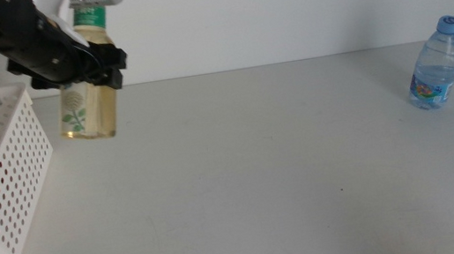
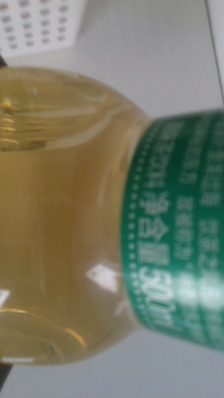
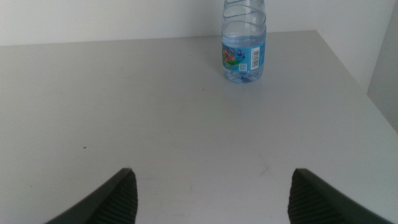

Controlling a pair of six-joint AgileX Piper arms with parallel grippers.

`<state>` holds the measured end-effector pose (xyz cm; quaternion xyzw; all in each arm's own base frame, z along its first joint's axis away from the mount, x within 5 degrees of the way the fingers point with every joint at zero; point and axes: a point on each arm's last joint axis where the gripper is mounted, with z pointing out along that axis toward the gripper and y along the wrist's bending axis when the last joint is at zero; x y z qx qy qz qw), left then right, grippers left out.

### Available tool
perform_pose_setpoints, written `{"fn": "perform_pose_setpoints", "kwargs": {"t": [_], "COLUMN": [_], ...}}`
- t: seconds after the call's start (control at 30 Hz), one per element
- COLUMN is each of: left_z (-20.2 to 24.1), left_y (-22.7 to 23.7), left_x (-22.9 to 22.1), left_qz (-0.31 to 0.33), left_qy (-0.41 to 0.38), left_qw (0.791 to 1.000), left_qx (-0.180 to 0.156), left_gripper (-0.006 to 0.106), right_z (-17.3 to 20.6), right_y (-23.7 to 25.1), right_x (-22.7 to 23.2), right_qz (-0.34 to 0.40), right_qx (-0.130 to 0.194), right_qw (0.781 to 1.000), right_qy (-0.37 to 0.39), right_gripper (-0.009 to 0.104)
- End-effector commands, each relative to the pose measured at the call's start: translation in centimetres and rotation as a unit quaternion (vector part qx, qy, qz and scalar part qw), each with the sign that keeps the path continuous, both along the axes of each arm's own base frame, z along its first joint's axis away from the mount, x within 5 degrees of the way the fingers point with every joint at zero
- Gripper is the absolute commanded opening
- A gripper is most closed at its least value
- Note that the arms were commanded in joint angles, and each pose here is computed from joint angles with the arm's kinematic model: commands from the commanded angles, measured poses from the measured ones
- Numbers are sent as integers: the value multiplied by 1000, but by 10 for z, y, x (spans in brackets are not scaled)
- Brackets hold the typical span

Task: Use arms to grab the bottles and put them into the dustbin to the left of the table.

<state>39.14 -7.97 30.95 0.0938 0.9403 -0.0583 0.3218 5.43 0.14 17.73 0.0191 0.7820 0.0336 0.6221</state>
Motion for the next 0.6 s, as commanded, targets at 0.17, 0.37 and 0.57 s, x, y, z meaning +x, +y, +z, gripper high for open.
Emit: {"fn": "perform_pose_setpoints", "kwargs": {"t": [0.17,0.37,0.57], "left_z": [92,83,79], "left_y": [65,129,173], "left_x": [-23,-33,-46], "left_qz": [48,120,164], "left_qy": [-10,51,85], "left_qw": [999,991,982], "left_qx": [6,19,31], "left_gripper": [-2,-2,-2], "right_z": [11,11,11], "right_y": [0,0,0], "right_x": [0,0,0], "right_qz": [-1,-1,-1], "right_qx": [-10,-10,-10], "right_qw": [999,999,999], "right_qy": [-52,-52,-52], "right_gripper": [62,62,62]}}
